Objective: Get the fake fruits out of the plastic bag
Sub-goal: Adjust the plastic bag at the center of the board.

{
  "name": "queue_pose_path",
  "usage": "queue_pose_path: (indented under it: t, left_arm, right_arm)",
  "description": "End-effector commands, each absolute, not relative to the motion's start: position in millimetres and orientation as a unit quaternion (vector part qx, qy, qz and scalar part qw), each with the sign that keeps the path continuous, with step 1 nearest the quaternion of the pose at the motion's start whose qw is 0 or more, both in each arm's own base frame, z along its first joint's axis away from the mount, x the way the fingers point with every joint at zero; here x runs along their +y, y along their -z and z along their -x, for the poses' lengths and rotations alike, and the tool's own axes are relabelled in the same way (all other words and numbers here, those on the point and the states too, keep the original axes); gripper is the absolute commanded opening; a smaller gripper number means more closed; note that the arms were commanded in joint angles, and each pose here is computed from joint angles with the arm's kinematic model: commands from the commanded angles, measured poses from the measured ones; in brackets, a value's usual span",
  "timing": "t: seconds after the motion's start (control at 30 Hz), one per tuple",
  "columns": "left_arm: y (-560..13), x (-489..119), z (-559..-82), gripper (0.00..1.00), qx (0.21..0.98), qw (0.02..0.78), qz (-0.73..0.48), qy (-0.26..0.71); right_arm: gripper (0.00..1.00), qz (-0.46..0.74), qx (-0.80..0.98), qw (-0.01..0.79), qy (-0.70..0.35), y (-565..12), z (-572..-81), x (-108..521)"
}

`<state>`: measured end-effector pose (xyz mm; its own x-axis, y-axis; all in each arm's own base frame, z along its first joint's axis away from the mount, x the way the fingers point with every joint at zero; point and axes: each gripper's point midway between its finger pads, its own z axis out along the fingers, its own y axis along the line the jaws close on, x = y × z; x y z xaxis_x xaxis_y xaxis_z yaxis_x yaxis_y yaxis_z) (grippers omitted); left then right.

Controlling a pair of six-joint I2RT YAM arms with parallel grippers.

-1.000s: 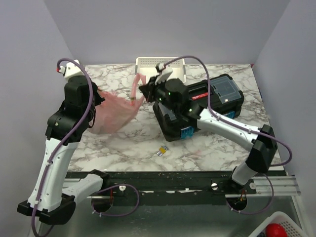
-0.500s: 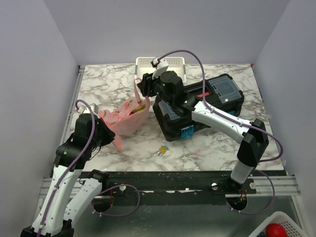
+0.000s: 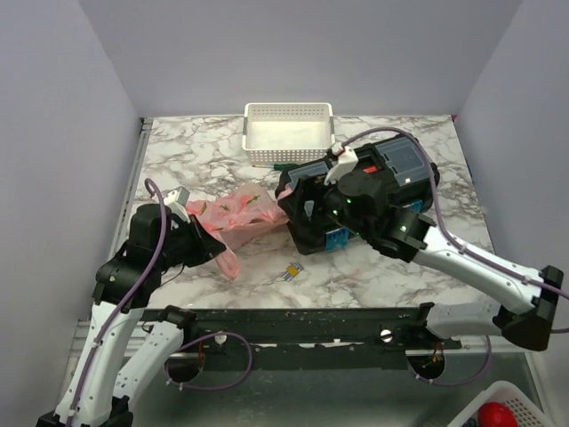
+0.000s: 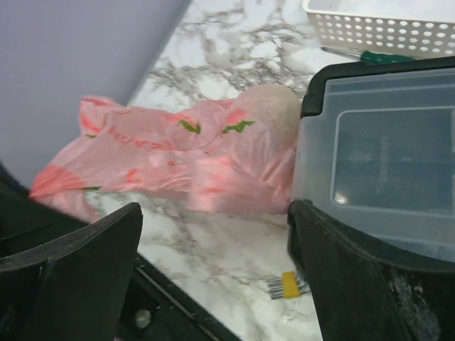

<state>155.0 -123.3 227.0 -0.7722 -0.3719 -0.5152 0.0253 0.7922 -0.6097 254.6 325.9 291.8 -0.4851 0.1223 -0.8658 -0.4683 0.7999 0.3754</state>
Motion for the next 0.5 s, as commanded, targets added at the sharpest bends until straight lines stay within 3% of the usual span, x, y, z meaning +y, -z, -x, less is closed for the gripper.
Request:
queue_pose_path:
  t: [0.0,0.17,0.27,0.37,0.47]
  left_arm:
    - [-255.4,-126.5,-150.3,0.00,0.877,0.346,0.069,0.326]
    - [-256.8,-123.7,-149.3,0.00,0.876,0.353,0.066,0.321]
    - [-255.2,-126.3,-148.7,0.00,0.877,0.347,0.061,0.326]
    - [-251.9,-129.0,-148.5,0.00,0.881,0.336,0.056,0.329]
    - [-249.3,-131.5,-147.4,0.00,0.880,0.332,0.051,0.335]
  right_arm:
    - [0.93,0.076,0.809,0.464,-0.353,-297.6,-217.4,319.0]
    - [0.94,0.063,0.769,0.454,-0.446,-310.8,-187.2,326.2]
    - [0.91,0.073,0.734,0.402,-0.542,-314.4,-164.7,356.3]
    - [0.83,0.051,0.734,0.353,-0.578,-295.3,-153.4,385.0]
    - [0.83,0.004,0.762,0.305,-0.571,-260.1,-159.4,402.9]
